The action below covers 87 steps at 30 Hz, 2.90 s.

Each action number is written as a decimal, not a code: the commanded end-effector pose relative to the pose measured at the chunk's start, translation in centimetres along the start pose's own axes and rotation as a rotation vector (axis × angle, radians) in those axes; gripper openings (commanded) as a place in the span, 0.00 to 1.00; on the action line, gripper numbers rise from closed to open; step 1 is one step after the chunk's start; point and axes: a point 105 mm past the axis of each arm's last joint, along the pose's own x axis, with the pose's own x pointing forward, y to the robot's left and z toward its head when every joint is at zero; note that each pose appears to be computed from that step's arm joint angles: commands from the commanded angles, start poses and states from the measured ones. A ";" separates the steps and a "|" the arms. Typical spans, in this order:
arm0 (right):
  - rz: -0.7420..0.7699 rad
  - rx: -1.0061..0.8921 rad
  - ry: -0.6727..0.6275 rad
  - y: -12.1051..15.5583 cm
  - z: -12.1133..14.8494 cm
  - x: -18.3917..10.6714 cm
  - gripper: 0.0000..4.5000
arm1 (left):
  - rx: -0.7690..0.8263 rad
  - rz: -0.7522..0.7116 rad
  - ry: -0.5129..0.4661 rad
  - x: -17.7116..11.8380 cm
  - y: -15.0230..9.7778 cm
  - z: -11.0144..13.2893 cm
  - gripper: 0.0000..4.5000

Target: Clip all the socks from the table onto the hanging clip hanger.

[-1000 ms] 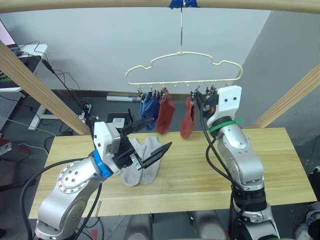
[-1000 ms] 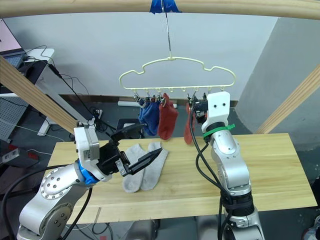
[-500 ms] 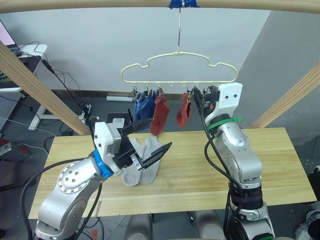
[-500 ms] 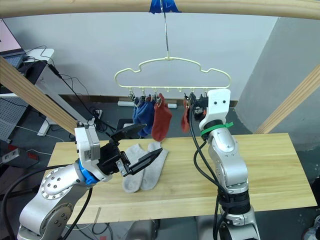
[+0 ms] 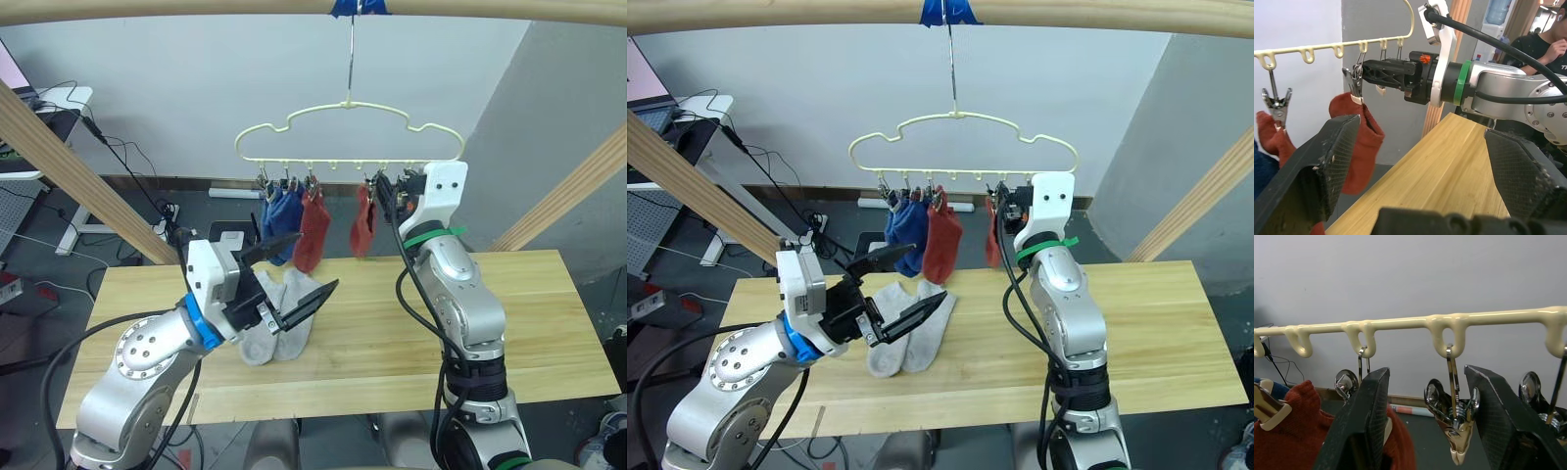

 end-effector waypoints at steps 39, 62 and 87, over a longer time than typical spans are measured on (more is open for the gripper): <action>0.010 0.019 -0.068 0.3 2.0 0.3 0.36 | 0.017 -0.031 -0.031 -0.2 -1.3 0.2 1.00; 0.021 0.007 -0.080 0.5 2.5 0.1 0.36 | 0.021 -0.043 -0.040 0.6 -1.5 0.8 1.00; 0.390 -0.051 0.161 -2.6 2.6 -1.0 0.00 | -0.109 0.299 0.464 -4.8 4.7 -10.8 1.00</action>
